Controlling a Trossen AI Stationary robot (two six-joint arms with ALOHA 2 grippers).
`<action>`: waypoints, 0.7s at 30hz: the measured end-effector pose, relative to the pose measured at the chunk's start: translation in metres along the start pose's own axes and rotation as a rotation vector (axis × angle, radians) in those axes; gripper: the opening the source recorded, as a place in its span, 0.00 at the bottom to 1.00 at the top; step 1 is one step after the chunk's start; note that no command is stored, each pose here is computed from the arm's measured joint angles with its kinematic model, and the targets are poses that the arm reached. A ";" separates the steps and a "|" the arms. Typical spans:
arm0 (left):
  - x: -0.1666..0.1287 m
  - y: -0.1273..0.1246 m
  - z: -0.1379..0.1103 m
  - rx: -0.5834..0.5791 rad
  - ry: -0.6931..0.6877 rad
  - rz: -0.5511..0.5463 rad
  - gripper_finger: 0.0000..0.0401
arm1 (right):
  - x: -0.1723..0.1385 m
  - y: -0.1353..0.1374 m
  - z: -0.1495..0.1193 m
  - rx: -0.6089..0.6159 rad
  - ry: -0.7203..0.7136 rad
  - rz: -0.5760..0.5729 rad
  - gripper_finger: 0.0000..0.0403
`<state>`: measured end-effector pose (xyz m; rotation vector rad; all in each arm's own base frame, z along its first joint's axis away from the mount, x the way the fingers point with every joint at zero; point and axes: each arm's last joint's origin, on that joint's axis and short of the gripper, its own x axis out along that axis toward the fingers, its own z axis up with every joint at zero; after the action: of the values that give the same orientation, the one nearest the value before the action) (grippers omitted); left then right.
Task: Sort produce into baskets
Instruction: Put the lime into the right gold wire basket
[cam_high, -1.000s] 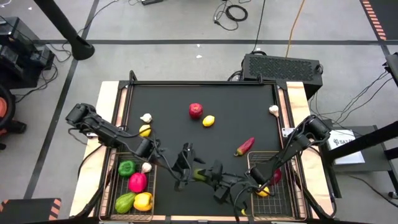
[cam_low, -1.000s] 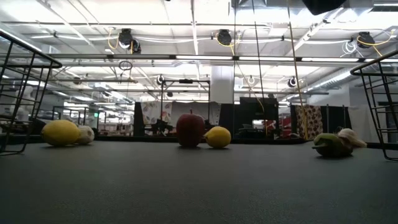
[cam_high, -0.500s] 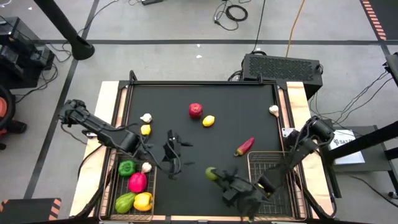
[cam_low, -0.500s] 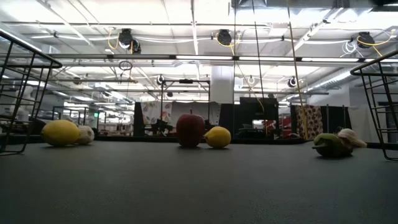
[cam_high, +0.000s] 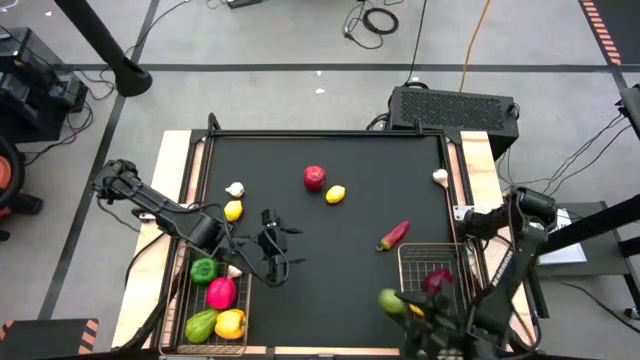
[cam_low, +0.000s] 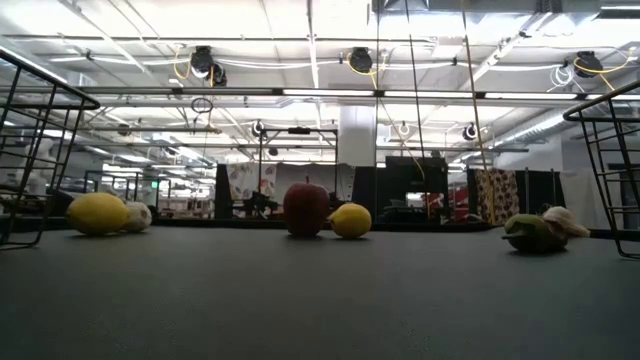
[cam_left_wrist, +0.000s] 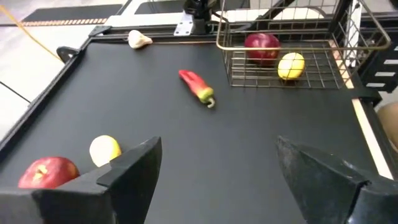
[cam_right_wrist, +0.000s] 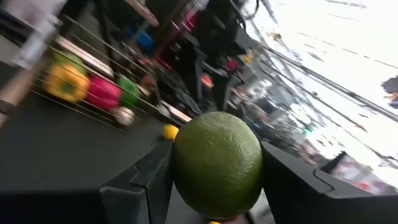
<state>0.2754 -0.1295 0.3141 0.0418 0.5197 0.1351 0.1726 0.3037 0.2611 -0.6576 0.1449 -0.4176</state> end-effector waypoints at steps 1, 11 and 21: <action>0.000 0.000 0.000 -0.001 0.002 -0.001 0.80 | -0.007 0.000 0.001 0.017 -0.013 0.017 0.49; 0.003 0.006 0.006 0.021 -0.055 0.058 0.80 | 0.015 -0.038 0.004 -0.246 0.032 -0.024 0.49; 0.006 0.012 0.006 0.034 -0.034 0.085 0.80 | 0.049 -0.165 -0.022 -0.022 0.203 0.256 0.49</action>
<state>0.2819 -0.1171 0.3169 0.0995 0.4869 0.2088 0.1566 0.1534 0.3461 -0.6086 0.4226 -0.2348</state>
